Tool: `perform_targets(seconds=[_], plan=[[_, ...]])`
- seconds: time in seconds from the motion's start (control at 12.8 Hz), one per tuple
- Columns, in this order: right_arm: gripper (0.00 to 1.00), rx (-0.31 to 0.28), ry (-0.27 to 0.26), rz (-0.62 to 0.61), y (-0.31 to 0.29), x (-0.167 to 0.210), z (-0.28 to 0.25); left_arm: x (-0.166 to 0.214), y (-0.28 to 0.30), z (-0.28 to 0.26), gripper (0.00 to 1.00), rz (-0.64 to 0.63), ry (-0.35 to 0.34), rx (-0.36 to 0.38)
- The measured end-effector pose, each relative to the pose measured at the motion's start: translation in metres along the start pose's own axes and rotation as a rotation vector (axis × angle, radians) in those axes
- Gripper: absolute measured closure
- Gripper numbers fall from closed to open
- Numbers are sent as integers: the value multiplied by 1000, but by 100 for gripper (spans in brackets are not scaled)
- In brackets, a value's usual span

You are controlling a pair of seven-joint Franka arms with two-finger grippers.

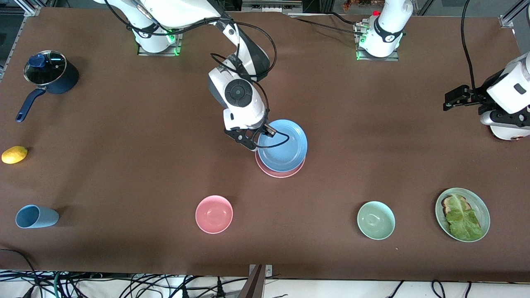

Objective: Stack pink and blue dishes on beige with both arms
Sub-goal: 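Carry the blue plate over the pink plate with the right gripper, then lower the blue plate onto the pink plate and open the right gripper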

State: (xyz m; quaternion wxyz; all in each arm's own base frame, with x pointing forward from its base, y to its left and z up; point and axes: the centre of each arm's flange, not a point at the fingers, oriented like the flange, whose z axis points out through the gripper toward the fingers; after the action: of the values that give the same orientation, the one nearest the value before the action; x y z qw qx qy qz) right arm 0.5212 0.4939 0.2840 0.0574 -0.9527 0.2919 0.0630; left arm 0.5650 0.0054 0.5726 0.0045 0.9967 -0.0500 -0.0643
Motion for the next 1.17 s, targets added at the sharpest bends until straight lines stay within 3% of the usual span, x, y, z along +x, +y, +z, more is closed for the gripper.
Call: perform_targets(seconds=[0.62, 0.86, 0.94, 1.17], plan=[[92, 37, 25, 1, -3, 6, 6, 0, 0, 0, 0, 0, 0, 0], [63, 39, 27, -1, -4, 6, 6, 0, 0, 0, 0, 0, 0, 0], [63, 39, 27, -1, -4, 6, 6, 0, 0, 0, 0, 0, 0, 0], [39, 39, 28, -1, -4, 6, 6, 0, 0, 0, 0, 0, 0, 0]])
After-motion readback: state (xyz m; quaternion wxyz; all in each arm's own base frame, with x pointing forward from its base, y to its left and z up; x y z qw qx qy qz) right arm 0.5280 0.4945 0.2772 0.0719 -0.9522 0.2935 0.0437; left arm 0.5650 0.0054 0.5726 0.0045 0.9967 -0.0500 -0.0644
